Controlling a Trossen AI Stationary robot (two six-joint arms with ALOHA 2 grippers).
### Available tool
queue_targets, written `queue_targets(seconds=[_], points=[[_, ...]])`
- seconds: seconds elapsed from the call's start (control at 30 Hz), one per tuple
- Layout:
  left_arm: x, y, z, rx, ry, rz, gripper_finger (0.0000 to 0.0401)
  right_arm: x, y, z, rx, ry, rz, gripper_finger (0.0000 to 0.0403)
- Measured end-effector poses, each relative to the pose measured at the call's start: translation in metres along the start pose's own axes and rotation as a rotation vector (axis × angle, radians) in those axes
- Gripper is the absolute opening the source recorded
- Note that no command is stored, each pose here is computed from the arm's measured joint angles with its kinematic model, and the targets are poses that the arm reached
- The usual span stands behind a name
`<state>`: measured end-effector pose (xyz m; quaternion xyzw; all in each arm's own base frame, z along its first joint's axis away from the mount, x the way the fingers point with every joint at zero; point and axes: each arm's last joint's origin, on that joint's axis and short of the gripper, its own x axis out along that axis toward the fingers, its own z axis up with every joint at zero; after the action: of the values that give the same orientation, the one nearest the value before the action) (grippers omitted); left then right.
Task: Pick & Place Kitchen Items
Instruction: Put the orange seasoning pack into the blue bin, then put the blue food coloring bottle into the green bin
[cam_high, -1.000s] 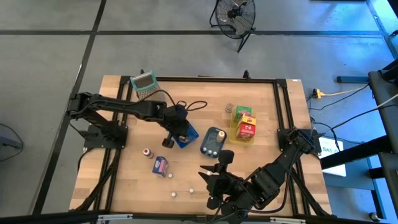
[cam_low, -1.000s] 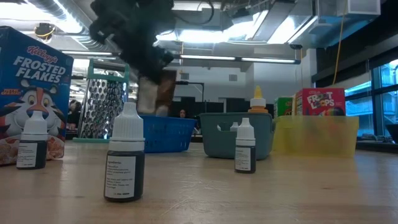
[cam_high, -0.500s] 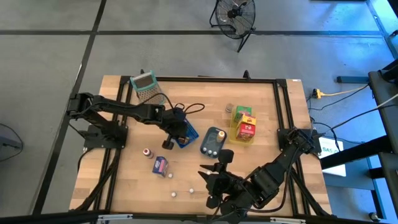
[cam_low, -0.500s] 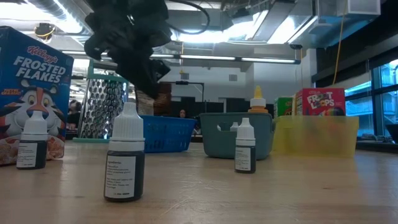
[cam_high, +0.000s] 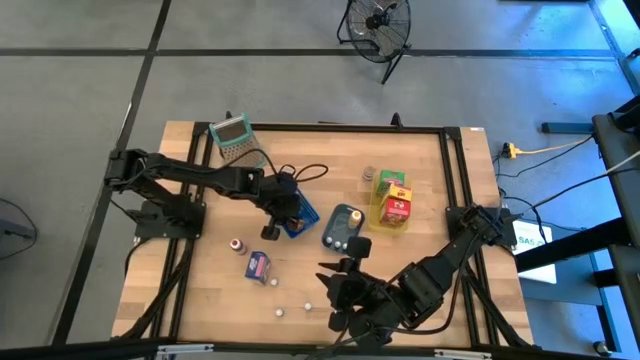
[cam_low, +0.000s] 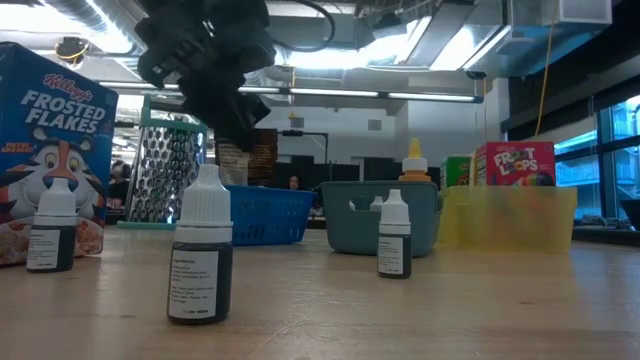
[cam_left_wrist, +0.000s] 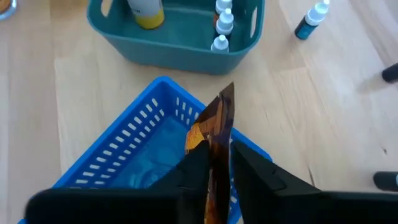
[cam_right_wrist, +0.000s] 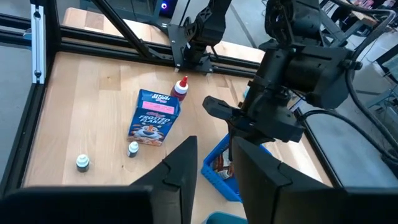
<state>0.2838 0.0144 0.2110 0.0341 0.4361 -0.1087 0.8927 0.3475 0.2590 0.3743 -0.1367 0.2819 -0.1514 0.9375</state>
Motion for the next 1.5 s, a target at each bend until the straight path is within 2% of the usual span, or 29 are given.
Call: queue_targets(seconds=[0.3,0.67,1.1,1.5], points=[[-0.004,0.0,0.003,-0.034,-0.031,0.007,0.0125,0.0,0.0,0.0,-0.003,0.002,0.0,0.0103],[-0.018,-0.002,0.009,-0.056,-0.097,0.024,0.0175,0.0,0.0,0.0,-0.003,0.002,-0.001,0.0103],[-0.078,-0.016,0.016,-0.03,-0.303,0.049,0.0193,0.001,0.0,-0.001,-0.005,0.016,0.021,0.0103],[-0.137,-0.054,0.01,-0.134,-0.482,-0.072,0.019,0.001,-0.001,-0.005,-0.015,0.066,0.051,0.0103]])
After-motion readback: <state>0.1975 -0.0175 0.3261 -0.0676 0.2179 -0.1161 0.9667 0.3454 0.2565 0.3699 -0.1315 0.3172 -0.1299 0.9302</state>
